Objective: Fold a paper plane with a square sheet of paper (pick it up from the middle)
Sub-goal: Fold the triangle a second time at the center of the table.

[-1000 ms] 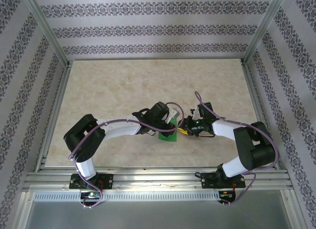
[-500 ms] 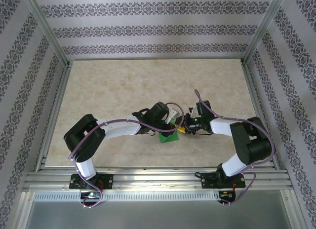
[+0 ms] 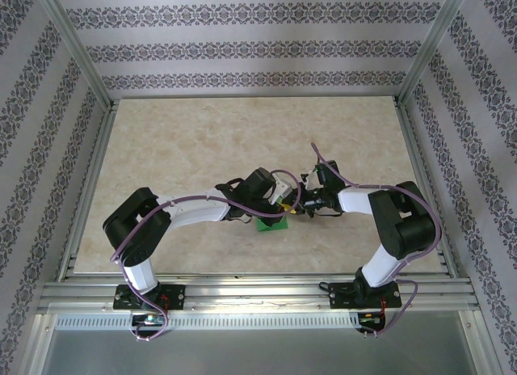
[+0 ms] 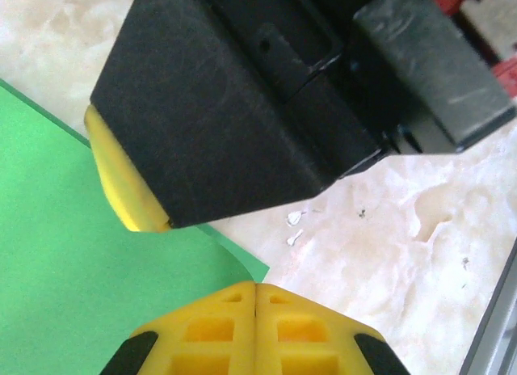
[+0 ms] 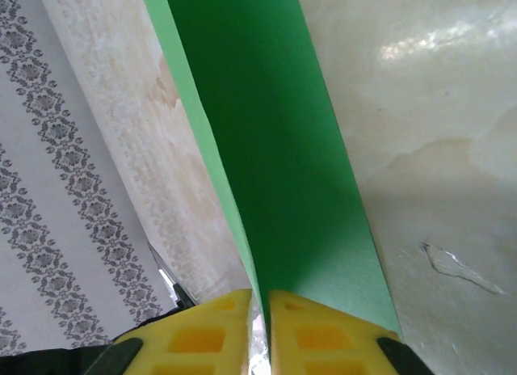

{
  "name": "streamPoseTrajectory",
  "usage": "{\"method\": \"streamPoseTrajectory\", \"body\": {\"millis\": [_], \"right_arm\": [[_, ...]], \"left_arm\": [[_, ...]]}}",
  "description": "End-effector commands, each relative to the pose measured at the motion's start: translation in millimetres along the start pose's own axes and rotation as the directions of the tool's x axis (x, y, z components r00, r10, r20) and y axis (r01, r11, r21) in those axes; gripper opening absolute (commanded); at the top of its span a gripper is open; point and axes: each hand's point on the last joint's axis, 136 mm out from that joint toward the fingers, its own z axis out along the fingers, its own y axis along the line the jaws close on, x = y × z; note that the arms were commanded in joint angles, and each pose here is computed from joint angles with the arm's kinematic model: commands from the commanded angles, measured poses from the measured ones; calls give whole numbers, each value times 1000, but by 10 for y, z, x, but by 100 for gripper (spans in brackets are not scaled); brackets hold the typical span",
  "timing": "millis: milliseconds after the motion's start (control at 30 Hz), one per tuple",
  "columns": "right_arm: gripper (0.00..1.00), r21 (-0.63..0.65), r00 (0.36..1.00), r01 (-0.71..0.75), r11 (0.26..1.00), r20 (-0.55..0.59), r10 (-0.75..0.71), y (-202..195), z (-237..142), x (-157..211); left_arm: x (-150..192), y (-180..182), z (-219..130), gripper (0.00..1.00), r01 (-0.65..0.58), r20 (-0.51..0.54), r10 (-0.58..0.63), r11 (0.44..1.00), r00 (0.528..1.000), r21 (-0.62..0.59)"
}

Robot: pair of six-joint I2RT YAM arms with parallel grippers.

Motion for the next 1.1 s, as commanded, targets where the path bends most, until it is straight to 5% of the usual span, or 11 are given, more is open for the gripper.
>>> {"method": "streamPoseTrajectory", "body": {"millis": [0, 167, 233, 300, 467, 733, 1067], "right_arm": [[11, -18, 1000, 20, 1000, -8, -20, 78, 13, 7], [4, -32, 1000, 21, 999, -10, -21, 123, 14, 2], [3, -34, 1000, 21, 999, -9, -21, 124, 15, 2], [2, -35, 1000, 19, 999, -8, -20, 125, 15, -2], [1, -42, 1000, 16, 999, -2, -16, 130, 17, -10], [1, -48, 1000, 14, 999, -2, -14, 148, 24, -17], [1, -54, 1000, 17, 998, 3, -17, 158, 31, -20]], "left_arm": [[38, 35, -114, 7, -37, -23, 37, 999, 999, -29], [127, -1, -151, 27, -81, -65, 79, 996, 995, -30], [169, -16, -160, 28, -111, -87, 107, 993, 990, -43], [204, -7, -165, 40, -138, -105, 130, 988, 986, -74], [223, -9, -181, 51, -220, -133, 199, 962, 971, -164], [158, 88, -127, 54, -289, -174, 245, 908, 954, -303], [207, 41, 18, 55, -340, -231, 279, 894, 932, -293]]}}
